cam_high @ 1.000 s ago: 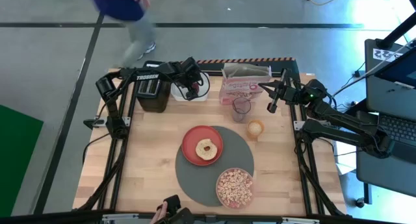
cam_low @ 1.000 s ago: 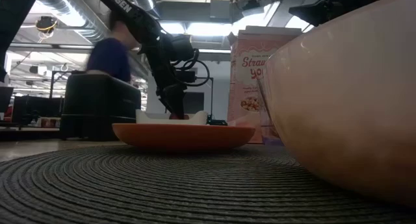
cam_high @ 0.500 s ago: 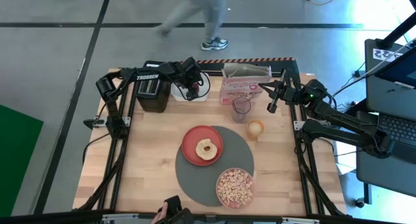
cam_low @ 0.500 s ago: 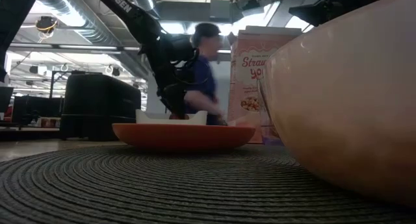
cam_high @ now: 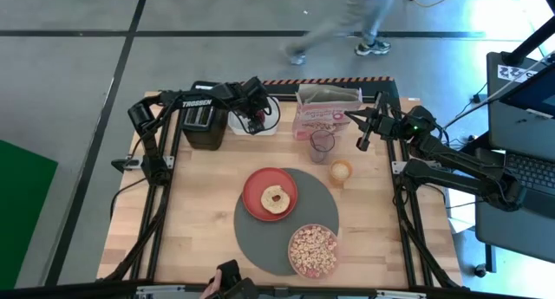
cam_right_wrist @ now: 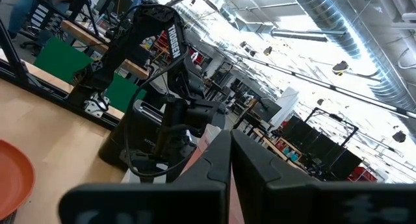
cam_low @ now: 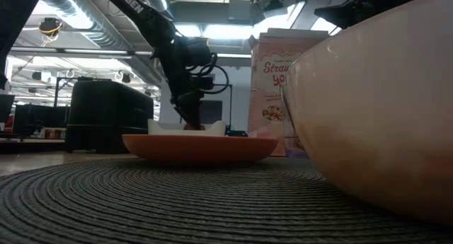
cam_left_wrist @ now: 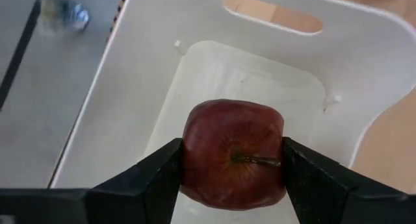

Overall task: Arrange a breakfast setting
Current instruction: Put the apple on the red plate

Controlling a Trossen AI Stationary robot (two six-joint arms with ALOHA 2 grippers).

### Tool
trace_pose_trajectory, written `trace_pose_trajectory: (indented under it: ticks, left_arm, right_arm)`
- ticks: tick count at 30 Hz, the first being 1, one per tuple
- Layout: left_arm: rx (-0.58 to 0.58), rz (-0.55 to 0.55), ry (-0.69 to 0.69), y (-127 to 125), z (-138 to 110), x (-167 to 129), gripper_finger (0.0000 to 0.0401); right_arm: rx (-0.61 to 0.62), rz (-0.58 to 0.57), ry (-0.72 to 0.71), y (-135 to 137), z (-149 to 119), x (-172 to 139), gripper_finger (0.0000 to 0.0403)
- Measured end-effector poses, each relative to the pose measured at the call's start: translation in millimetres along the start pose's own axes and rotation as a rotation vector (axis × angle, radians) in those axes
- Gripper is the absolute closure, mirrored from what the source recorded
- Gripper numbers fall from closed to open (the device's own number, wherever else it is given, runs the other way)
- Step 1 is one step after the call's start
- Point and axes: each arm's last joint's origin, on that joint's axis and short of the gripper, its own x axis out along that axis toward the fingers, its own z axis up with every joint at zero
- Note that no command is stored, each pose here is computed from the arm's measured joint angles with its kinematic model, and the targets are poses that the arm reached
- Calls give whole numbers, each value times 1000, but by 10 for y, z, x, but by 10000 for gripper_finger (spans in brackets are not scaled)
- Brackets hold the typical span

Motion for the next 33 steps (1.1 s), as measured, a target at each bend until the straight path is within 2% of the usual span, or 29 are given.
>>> trace_pose_trajectory:
  ticks: [11,18,26,30,33]
  left_arm:
    - [8,15,4,7,-3,-37,170]
    - [5,30,-60,32,36,-305,170]
    - [45,41,-99,-164,21,-931,170]
    - [40,11,-181,-390,100,-1428,171]
    - [73,-50,-230,-681,134,-1723,171]
  right_arm:
    - [0,-6,4,-2,-1,0,388]
    - [0,-7,4,-2,-2,0,388]
    - [1,-5,6,0,-4,0,388]
    - [1,-5,6,-1,-3,0,388]
    - [1,-5,6,-1,-3,0,388]
